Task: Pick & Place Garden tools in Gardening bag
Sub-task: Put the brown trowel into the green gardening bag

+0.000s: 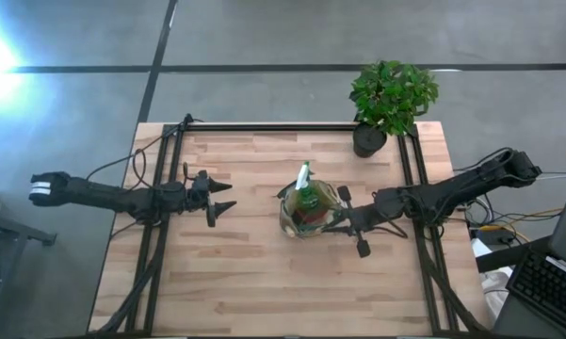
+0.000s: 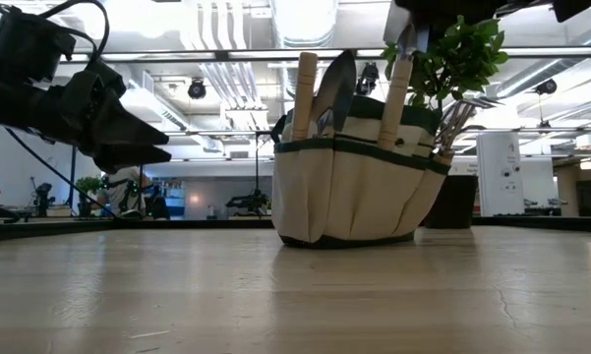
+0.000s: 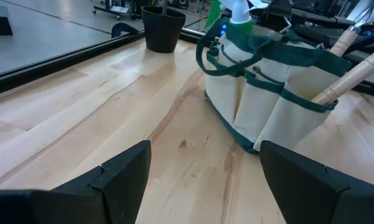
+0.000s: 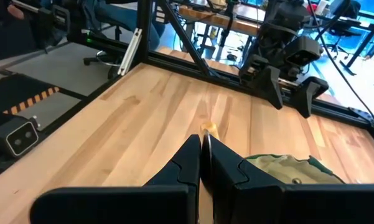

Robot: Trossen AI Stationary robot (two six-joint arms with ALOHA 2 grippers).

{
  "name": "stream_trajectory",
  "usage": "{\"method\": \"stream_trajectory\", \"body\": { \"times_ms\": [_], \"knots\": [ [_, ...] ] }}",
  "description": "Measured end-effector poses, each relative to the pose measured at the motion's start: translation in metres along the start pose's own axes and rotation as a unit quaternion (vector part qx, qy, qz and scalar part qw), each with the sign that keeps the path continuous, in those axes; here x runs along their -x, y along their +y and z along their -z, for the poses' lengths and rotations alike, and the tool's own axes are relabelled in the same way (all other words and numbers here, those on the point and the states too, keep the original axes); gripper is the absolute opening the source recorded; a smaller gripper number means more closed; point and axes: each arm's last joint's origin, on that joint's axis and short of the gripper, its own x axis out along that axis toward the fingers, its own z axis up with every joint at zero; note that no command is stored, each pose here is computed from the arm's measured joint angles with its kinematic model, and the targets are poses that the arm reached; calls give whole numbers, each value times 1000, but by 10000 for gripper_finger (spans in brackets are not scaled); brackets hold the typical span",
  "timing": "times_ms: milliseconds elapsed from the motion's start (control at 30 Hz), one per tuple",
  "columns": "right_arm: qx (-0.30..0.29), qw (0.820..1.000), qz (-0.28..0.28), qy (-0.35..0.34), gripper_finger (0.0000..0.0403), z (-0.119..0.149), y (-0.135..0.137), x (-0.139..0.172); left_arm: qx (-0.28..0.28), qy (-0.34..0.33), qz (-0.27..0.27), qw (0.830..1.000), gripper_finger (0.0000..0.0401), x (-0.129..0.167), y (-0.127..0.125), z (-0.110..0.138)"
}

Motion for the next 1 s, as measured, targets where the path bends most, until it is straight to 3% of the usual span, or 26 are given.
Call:
{"method": "stream_trajectory", "body": {
  "times_ms": [467, 700, 1000],
  "knots": [
    [21, 1000, -4, 8, 8, 9, 1, 0, 0, 0, 0, 1000, 303, 0, 0, 0],
    [17, 999, -17, -22, 8, 13, 3, 0, 0, 0, 0, 1000, 303, 0, 0, 0],
    [20, 1000, -20, 5, 8, 35, 6, -30, 0, 1, 0, 1000, 303, 0, 0, 0]
  ]
}}
